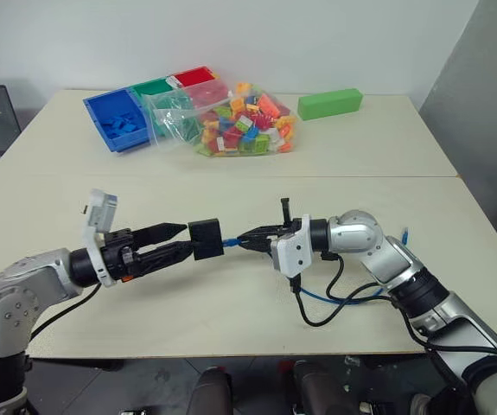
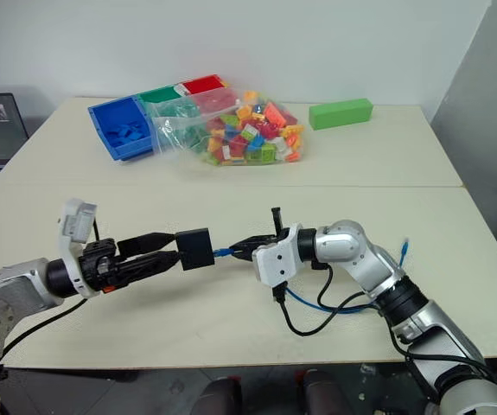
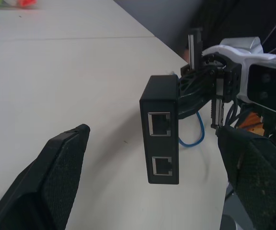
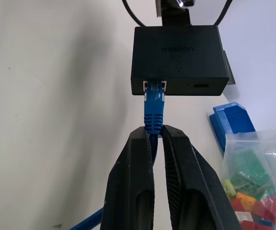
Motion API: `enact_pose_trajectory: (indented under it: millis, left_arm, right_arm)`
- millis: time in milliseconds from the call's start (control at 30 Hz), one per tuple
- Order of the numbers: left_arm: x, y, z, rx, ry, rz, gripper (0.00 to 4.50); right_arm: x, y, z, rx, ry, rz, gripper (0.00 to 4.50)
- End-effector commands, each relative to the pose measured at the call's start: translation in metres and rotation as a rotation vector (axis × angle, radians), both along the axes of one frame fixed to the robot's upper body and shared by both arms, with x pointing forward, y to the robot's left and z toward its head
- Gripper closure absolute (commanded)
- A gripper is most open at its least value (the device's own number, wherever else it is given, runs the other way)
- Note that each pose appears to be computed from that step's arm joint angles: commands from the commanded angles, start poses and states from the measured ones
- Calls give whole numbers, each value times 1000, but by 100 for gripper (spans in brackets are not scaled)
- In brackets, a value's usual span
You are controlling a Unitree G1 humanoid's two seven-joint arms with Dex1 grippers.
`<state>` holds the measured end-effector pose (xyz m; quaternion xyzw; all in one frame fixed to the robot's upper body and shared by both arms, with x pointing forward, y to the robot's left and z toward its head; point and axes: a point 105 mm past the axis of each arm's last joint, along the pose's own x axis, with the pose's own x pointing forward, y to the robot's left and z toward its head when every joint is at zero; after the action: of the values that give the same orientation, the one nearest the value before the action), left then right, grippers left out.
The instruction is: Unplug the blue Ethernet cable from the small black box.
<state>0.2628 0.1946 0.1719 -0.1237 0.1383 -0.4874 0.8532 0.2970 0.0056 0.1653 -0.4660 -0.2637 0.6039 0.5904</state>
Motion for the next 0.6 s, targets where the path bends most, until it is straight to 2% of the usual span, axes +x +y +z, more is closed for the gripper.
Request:
enact_pose_trajectory:
  millis: [33,267,300,600]
  left_arm:
    - [-1,-6,7,3,-38,-41,0]
    - [3,-8,13,-59,-58,-38,0]
    - [3,-8,13,-59,-58,-42,36]
    - [2,-10,13,-82,-48,-55,229]
  right_arm:
    - [-5,4,21,59,-43,36,446]
    - [-10,5,24,71,-35,51,446]
    - [-10,5,24,71,-34,52,446]
    - [-11,6,26,71,-37,55,446]
